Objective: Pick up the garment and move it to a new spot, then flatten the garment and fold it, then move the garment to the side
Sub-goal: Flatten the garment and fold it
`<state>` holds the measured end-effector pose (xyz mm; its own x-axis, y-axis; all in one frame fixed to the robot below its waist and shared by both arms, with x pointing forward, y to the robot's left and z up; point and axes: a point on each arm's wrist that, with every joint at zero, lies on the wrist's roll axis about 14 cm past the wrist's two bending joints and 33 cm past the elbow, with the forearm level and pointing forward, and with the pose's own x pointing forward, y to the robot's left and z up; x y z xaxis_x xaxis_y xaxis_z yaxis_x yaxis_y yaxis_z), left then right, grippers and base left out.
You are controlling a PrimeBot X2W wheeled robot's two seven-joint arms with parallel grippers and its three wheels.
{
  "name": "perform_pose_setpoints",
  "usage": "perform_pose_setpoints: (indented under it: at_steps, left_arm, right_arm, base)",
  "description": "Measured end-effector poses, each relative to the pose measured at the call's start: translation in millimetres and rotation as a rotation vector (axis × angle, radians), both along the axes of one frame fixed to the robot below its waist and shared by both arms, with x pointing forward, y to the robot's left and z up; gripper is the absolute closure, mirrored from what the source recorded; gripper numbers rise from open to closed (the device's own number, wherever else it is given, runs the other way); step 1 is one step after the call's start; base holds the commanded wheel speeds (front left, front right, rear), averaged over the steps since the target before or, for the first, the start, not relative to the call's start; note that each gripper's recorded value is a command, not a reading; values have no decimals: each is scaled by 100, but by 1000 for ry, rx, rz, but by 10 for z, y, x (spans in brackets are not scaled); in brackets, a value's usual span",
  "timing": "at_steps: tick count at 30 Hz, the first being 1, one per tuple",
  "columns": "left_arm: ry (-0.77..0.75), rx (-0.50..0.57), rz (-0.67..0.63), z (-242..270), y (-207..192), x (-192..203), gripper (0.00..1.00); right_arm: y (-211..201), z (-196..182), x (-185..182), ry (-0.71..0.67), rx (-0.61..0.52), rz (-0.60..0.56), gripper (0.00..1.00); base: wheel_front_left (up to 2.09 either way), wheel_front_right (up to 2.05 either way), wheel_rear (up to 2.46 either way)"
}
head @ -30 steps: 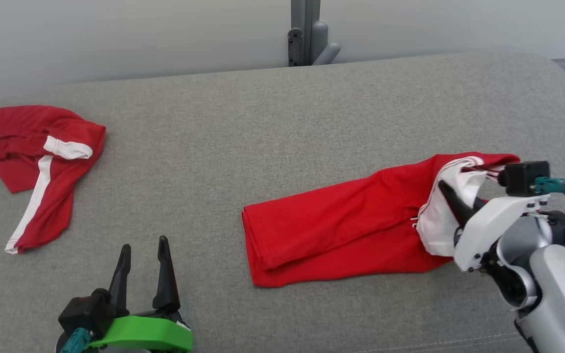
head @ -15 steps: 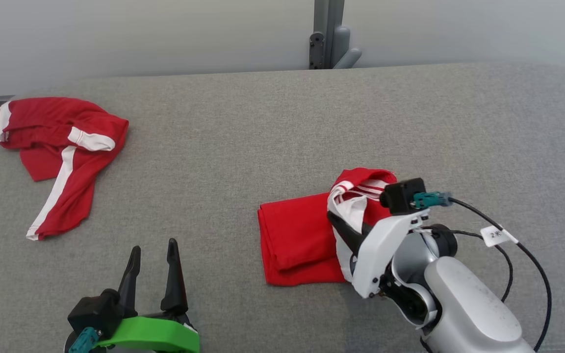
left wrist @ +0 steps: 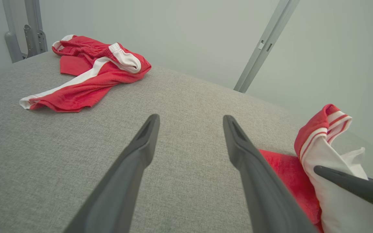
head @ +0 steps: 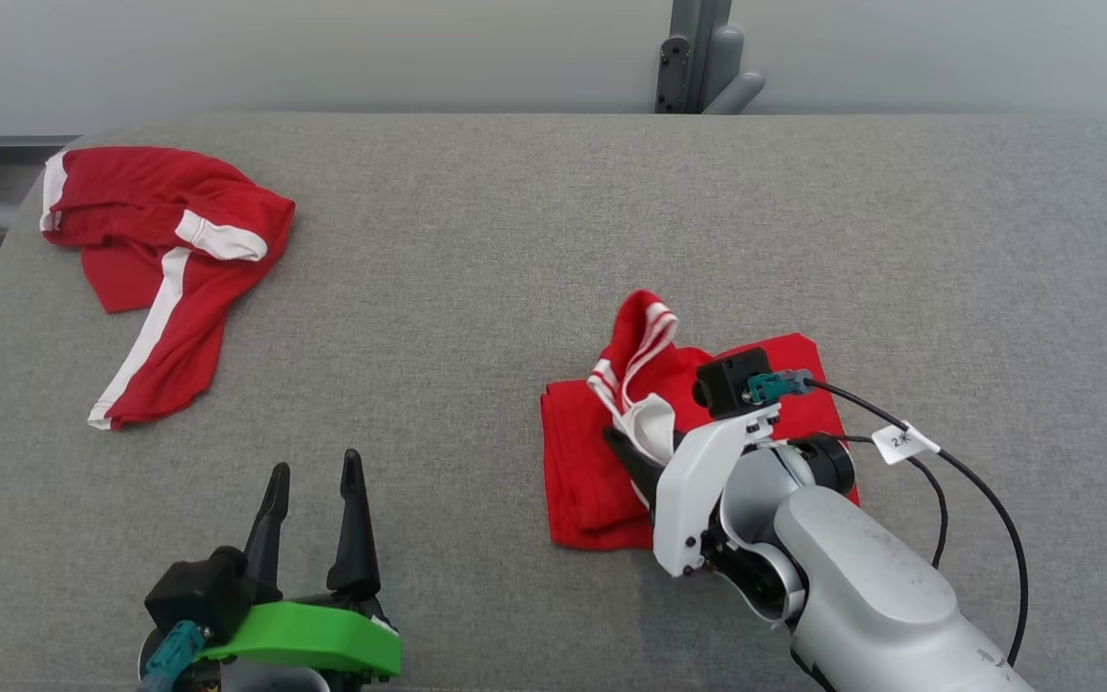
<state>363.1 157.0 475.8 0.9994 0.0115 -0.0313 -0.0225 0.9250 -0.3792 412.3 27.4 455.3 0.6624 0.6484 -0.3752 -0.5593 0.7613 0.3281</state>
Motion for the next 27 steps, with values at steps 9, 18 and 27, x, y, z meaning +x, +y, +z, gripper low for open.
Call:
perform_pose_setpoints:
  at_steps: [9, 18, 27]
  left_arm:
    - [-6, 0, 6, 18, 17, 21, 0]
    - [-17, 3, -52, 45, -172, 80, 0]
    - [-12, 1, -98, 21, -316, 102, 0]
  right_arm:
    - [108, 160, 46, -45, 71, 5, 0]
    - [-115, 543, 229, -166, 193, -106, 0]
    - [-689, 760, 424, -305, 214, -269, 0]
  base:
    - [0, 0, 0]
    - [0, 0, 0]
    - [0, 0, 0]
